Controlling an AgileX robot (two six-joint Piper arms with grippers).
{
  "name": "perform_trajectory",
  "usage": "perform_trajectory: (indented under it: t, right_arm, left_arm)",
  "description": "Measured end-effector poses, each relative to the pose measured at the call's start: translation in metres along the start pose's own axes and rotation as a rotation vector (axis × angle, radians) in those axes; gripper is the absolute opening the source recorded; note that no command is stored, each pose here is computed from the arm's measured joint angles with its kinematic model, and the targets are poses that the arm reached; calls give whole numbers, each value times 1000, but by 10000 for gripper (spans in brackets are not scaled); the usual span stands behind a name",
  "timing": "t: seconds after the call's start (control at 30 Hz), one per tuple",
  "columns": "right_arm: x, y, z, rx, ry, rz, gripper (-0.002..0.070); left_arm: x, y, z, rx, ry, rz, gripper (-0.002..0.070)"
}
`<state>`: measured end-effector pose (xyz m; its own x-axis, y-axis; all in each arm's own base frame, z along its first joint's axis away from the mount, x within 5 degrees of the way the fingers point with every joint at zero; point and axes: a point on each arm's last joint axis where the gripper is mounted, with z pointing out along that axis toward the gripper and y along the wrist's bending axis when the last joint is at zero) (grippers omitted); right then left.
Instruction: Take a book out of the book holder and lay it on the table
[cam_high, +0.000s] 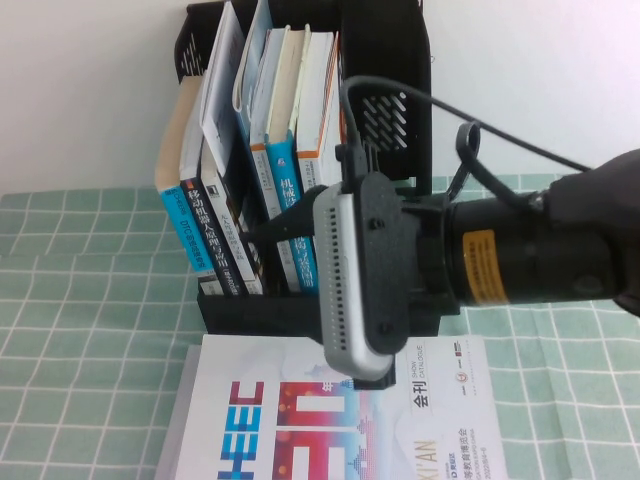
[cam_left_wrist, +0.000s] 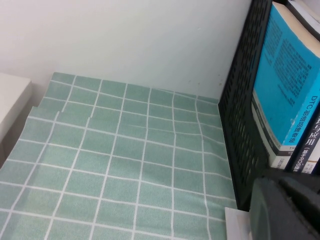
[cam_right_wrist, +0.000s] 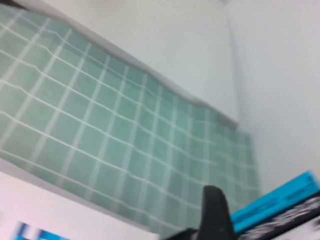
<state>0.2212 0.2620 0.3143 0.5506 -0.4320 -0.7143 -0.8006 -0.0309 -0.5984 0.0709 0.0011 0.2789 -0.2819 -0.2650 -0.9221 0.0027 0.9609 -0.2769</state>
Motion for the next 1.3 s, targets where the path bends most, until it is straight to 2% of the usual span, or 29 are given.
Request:
perform_trajectory:
  t: [0.07, 0.13, 0.23, 0.3, 0.37, 0.43, 0.5, 0.53, 0.63, 0.67, 0.77, 0.9, 1.0, 1.3]
  right_arm:
    - [-5, -6, -5, 40, 8, -117, 399]
    - [-8, -17, -9, 112, 48, -263, 324]
    - [-14, -47, -22, 309, 199, -428, 133]
    - [-16, -69, -36, 467, 339, -483, 60]
    - [-17, -92, -56, 645, 528, -493, 25]
    - [-14, -106, -79, 743, 734, -446, 11]
    - [-3, -111, -104, 728, 966, -307, 4]
    - [5, -108, -114, 665, 1059, -201, 2]
    - [22, -93, -142, 499, 1156, 122, 0]
    - [23, -88, -151, 466, 1154, 222, -1]
    - [15, -75, -175, 430, 1098, 397, -1]
    - [-11, -50, -203, 445, 960, 411, -1]
    - [-22, -22, -221, 484, 853, 404, -1]
    - [-7, 93, -253, 643, 573, 416, -1]
  left_arm:
    - [0, 0, 0, 0, 0, 0, -1]
    - [0, 0, 0, 0, 0, 0, -1]
    - [0, 0, 0, 0, 0, 0, -1]
    - [0, 0, 0, 0, 0, 0, -1]
    - [0, 0, 0, 0, 0, 0, -1]
    - [0, 0, 0, 0, 0, 0, -1]
    - [0, 0, 0, 0, 0, 0, -1]
    - [0, 0, 0, 0, 0, 0, -1]
    - [0, -1, 0, 6, -4, 0, -1]
    - [-1, -1, 0, 15, -9, 4, -1]
    - [-3, -4, 0, 45, -28, 26, -1]
    - [1, -10, 3, 126, -63, 65, -1]
    - [2, -14, 3, 174, -88, 97, -1]
    - [3, -16, 4, 195, -101, 119, -1]
